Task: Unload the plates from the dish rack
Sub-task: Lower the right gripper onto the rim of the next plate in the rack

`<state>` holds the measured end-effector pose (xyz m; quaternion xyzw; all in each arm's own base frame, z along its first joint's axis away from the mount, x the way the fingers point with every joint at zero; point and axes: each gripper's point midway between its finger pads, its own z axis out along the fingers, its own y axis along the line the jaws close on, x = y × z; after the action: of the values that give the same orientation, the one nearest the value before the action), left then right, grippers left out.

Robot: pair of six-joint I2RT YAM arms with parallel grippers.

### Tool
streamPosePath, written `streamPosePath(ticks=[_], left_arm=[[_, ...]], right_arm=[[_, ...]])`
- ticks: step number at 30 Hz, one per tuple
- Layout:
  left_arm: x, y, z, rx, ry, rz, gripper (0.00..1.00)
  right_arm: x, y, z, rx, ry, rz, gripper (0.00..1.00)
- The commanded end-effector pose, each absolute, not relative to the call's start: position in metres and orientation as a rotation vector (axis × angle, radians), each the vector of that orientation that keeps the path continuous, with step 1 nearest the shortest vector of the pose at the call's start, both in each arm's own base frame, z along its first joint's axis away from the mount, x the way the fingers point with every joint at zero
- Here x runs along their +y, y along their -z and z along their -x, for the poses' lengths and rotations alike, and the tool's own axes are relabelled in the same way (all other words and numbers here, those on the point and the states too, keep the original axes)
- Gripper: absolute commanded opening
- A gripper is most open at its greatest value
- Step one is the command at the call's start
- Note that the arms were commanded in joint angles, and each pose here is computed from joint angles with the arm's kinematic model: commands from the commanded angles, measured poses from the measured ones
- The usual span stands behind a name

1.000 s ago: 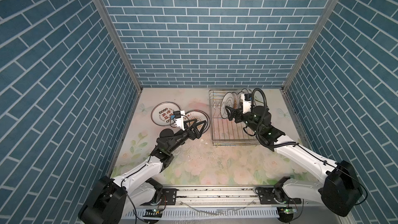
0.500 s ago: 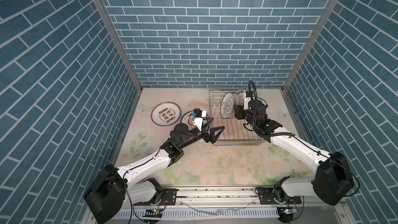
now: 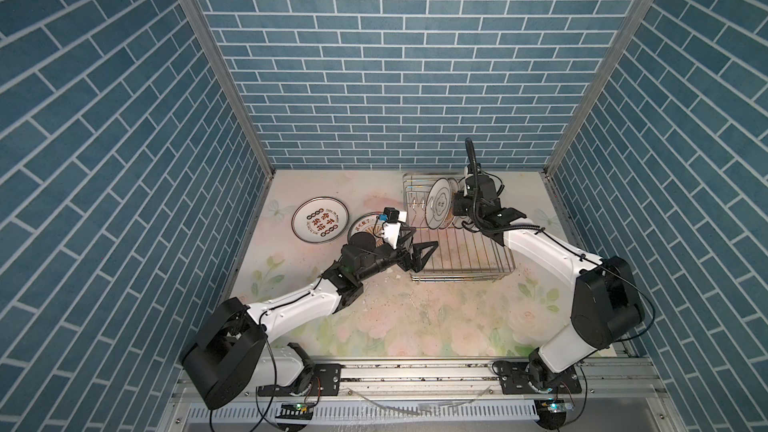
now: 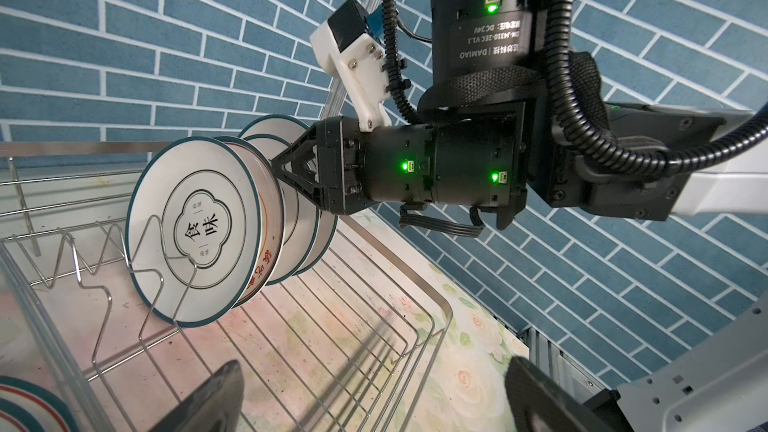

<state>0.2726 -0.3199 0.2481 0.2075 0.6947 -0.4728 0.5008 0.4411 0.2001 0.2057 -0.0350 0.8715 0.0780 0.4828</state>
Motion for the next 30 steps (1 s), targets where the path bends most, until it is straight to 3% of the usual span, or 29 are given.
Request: streamPosePath(ticks=[1,11,30], left_arm=[[-0.321,-0.253,-0.276,1.659,1.118,-0.501,1.0],[-0.318,-0.243,-0.285,1.696,1.069,-0.472,1.0],[-0.31,-0.233,-0.29,1.727,1.01,-0.431,1.0]], right_arm=[[0.202,-0.213,-0.451,2.13,-0.202,0.069,0.27],[0.202,-0.202,-0.468,2.16,-0.112,0.057,0.16],[0.204,-0.186,-0.487,2.186,0.02,0.045,0.15]])
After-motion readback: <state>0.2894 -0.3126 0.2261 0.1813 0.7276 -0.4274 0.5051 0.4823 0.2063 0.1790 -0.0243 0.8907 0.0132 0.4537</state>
